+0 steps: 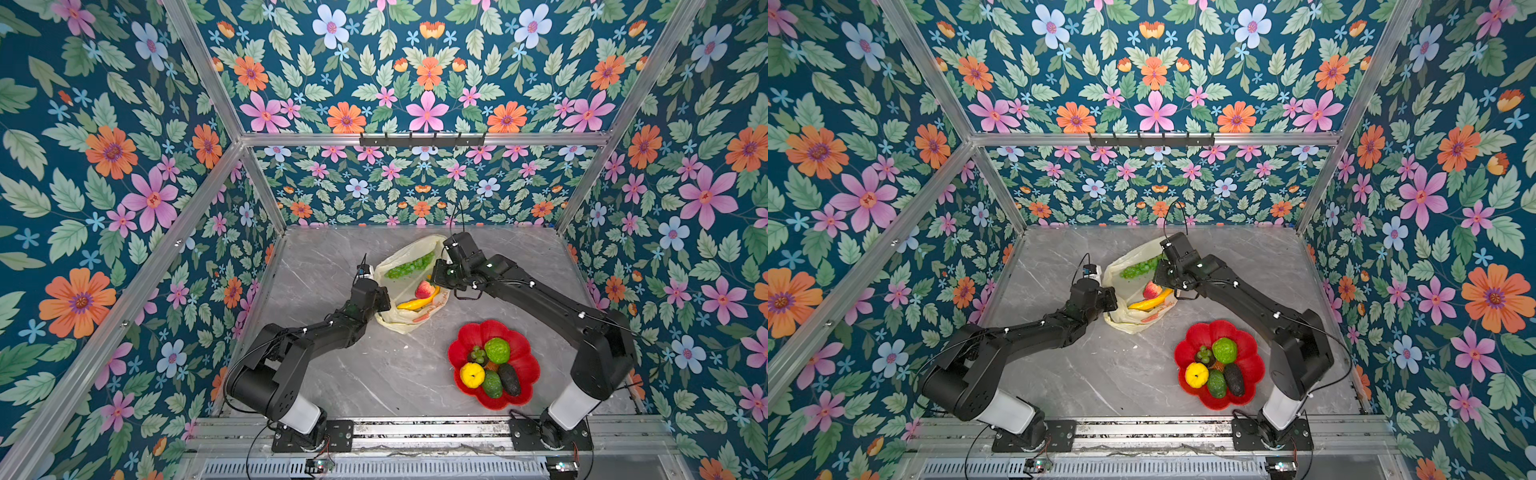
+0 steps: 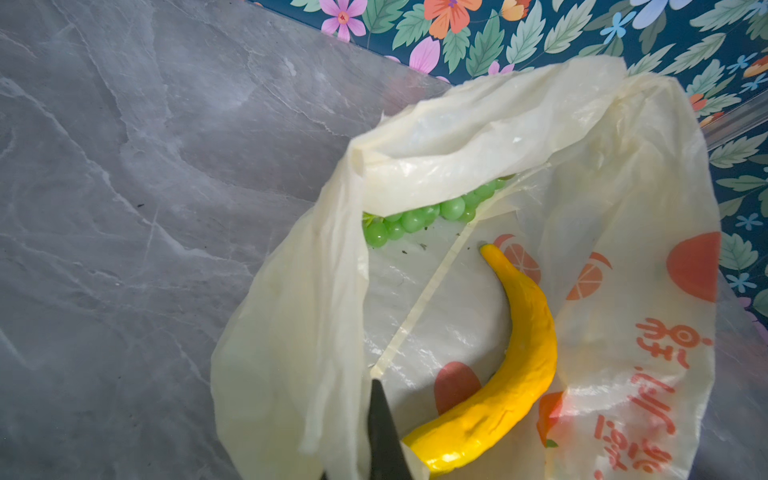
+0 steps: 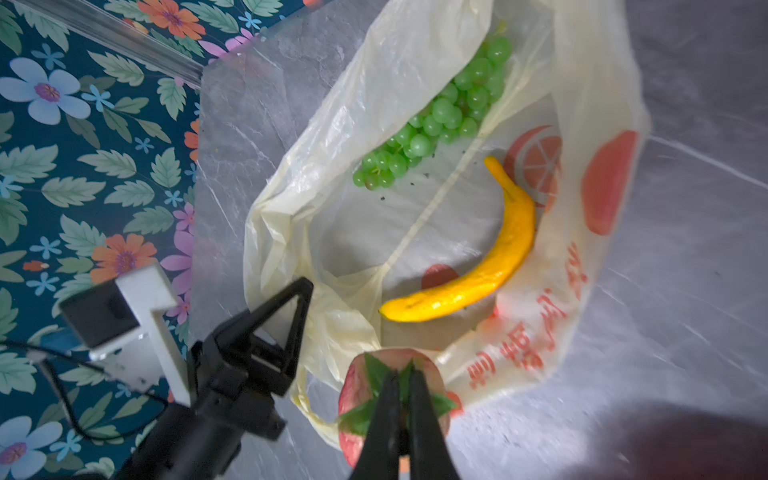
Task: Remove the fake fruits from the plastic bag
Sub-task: 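Lift the strawberry out of the bag and carry it over the red plate, then lower the strawberry into the red plate and open the right gripper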
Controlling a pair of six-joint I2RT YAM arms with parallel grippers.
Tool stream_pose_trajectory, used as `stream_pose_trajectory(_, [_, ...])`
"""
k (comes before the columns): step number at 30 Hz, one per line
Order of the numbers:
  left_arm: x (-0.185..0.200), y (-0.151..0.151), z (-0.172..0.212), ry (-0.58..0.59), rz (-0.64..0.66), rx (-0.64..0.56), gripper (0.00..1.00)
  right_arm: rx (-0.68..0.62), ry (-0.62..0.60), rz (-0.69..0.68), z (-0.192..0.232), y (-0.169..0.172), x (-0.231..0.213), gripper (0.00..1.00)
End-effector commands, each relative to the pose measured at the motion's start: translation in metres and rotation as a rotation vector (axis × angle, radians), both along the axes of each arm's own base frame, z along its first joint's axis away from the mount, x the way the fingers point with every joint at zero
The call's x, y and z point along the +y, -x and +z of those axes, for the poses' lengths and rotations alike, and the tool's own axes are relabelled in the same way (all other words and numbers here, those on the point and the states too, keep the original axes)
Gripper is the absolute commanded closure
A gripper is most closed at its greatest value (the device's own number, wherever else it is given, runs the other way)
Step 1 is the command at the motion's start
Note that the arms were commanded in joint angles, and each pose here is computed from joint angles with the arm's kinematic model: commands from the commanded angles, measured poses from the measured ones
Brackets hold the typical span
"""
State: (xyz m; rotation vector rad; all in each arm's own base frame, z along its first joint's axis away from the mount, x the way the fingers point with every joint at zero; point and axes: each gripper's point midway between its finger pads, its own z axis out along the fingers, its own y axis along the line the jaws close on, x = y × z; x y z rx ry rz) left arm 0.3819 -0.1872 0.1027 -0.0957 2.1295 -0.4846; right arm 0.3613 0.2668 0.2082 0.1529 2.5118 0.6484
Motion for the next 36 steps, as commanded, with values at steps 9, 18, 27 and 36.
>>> stream_pose_trajectory(9, [0.0,-0.001,-0.003,-0.01,0.0,0.007,0.99,0.094,0.17,-0.127,-0.001,0.082,-0.122,1.0])
stream_pose_trajectory(18, [0.0,-0.001,-0.006,-0.009,0.001,0.012,0.99,0.21,0.168,-0.326,-0.022,0.127,-0.191,1.0])
stream_pose_trajectory(27, [0.001,-0.001,-0.006,-0.012,0.004,0.013,0.99,0.307,0.172,-0.482,-0.037,0.151,-0.238,1.0])
stream_pose_trajectory(36, [0.001,-0.002,-0.006,-0.013,0.005,0.012,0.99,0.35,0.236,-0.56,-0.066,0.156,-0.255,1.0])
